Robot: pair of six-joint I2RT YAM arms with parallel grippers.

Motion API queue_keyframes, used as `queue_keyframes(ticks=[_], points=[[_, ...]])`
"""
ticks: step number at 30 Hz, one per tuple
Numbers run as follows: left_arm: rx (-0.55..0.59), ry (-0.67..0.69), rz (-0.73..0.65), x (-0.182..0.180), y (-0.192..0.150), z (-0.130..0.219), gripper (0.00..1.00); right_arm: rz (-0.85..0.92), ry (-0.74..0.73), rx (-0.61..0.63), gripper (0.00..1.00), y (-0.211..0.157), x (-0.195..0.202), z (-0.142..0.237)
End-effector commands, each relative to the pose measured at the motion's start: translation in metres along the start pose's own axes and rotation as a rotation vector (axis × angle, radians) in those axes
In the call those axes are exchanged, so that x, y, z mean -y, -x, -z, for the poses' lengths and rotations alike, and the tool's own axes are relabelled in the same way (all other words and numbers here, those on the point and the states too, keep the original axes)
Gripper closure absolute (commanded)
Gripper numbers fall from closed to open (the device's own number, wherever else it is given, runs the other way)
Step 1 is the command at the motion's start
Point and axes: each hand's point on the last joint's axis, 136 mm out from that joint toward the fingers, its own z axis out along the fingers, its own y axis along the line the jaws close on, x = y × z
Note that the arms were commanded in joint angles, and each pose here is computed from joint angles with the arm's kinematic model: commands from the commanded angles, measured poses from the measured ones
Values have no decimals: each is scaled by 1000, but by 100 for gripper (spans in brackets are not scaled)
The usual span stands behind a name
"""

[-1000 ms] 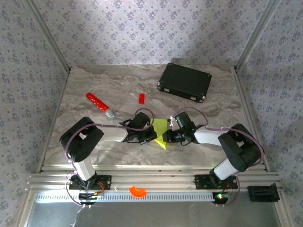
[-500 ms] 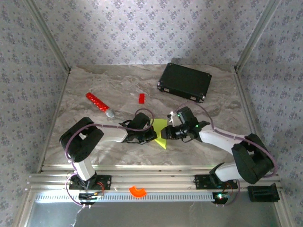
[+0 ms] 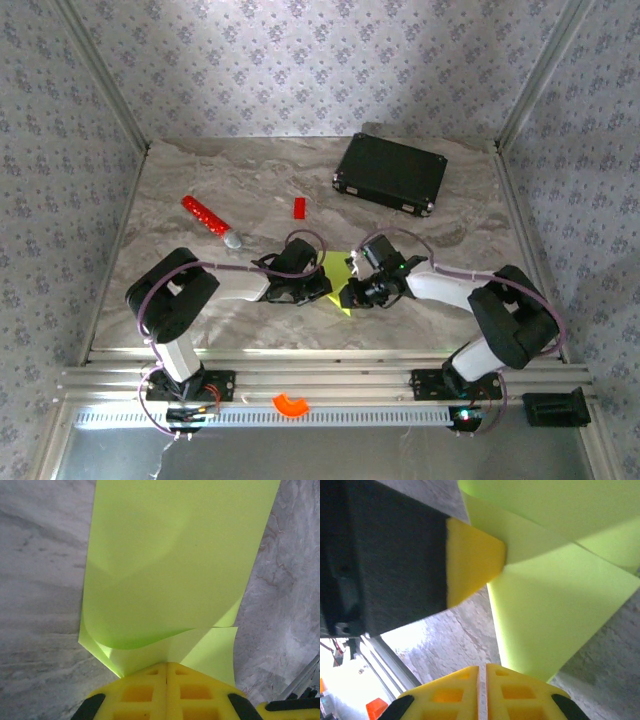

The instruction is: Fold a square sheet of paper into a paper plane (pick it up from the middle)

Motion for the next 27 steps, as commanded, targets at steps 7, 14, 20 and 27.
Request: queue_keyframes(ticks=[7, 14, 20, 27], points=[[-16, 152, 24, -46, -14, -2, 100, -31, -68, -80, 88, -34, 20, -1], [-13, 148, 16, -43, -13, -1, 100, -12, 6, 31, 88, -8, -14, 22], [-11, 145, 15, -42, -12, -1, 100, -3, 55, 79, 88, 11, -36, 19], [-8, 143, 15, -42, -12, -1, 100, -79, -39, 61, 88, 19, -7, -11]])
